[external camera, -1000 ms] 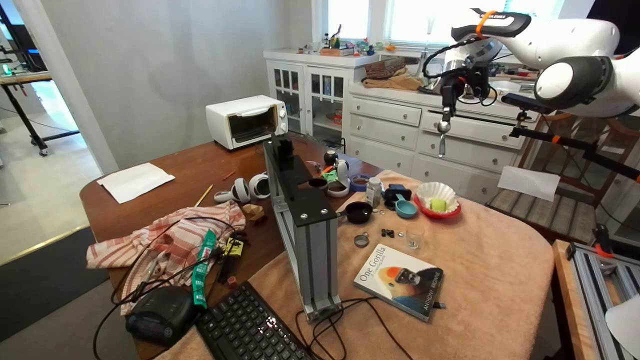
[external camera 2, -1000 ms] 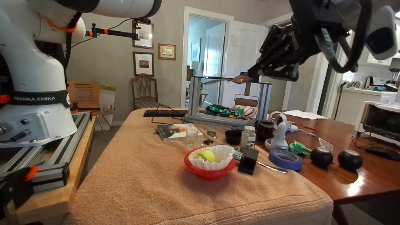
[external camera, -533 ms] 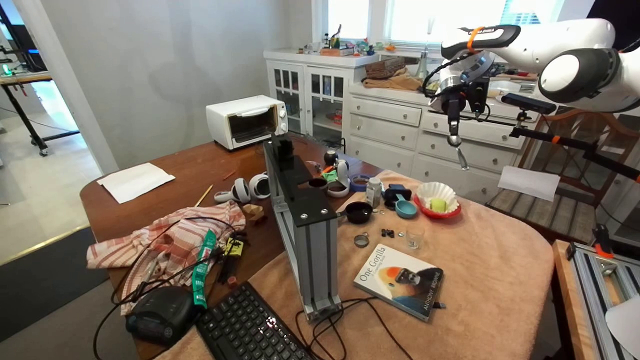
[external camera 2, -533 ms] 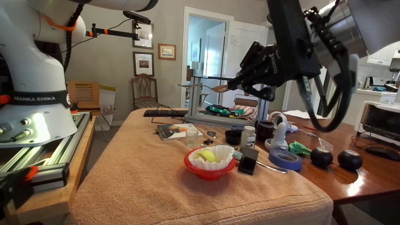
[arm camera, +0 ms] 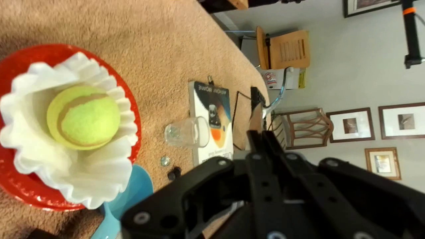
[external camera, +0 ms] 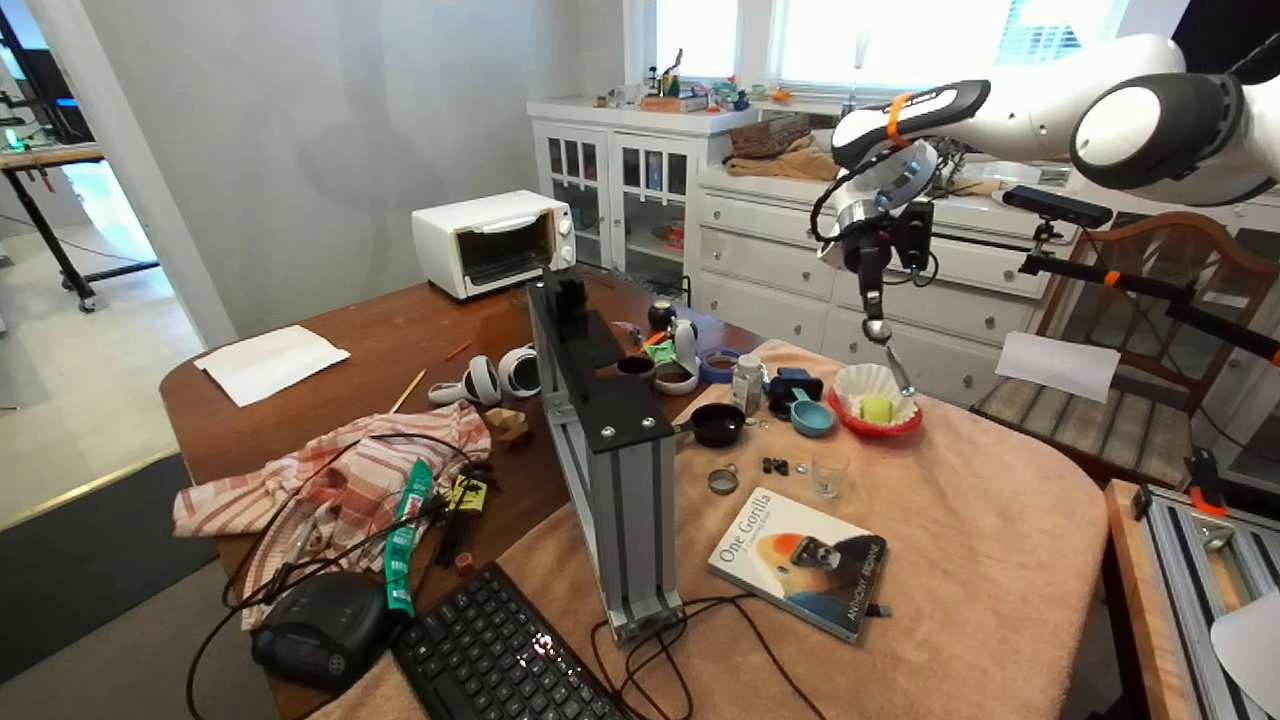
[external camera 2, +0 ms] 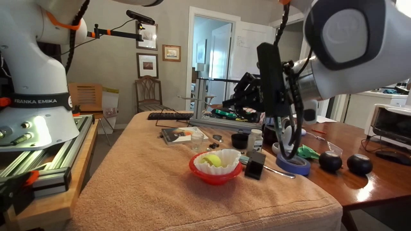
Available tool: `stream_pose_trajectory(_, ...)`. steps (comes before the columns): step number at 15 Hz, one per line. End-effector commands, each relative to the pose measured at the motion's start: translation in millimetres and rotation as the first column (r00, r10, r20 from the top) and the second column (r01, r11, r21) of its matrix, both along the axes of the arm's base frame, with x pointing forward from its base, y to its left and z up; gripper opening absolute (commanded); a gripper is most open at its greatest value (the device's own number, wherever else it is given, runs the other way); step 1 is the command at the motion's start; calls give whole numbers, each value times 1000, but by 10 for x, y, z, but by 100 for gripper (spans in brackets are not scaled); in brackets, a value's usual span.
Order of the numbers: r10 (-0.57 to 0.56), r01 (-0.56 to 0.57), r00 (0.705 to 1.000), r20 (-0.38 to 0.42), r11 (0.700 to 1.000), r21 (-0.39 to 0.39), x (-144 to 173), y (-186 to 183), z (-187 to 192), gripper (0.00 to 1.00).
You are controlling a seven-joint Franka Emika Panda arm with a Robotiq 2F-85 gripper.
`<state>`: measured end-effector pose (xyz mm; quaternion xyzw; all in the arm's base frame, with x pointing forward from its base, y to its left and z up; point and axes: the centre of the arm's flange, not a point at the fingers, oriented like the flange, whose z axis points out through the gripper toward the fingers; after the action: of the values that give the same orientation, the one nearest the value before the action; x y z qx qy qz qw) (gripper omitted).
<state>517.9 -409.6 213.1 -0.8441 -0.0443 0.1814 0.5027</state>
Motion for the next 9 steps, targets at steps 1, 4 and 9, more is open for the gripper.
stream_pose_trajectory(1,-28,33,998,50,994,-100,-163,740,-309,1)
stream_pose_trajectory(4,-60,73,994,91,986,-148,-28,888,-440,1)
stream_pose_trajectory(9,-56,69,995,84,984,-163,-46,1130,-441,1)
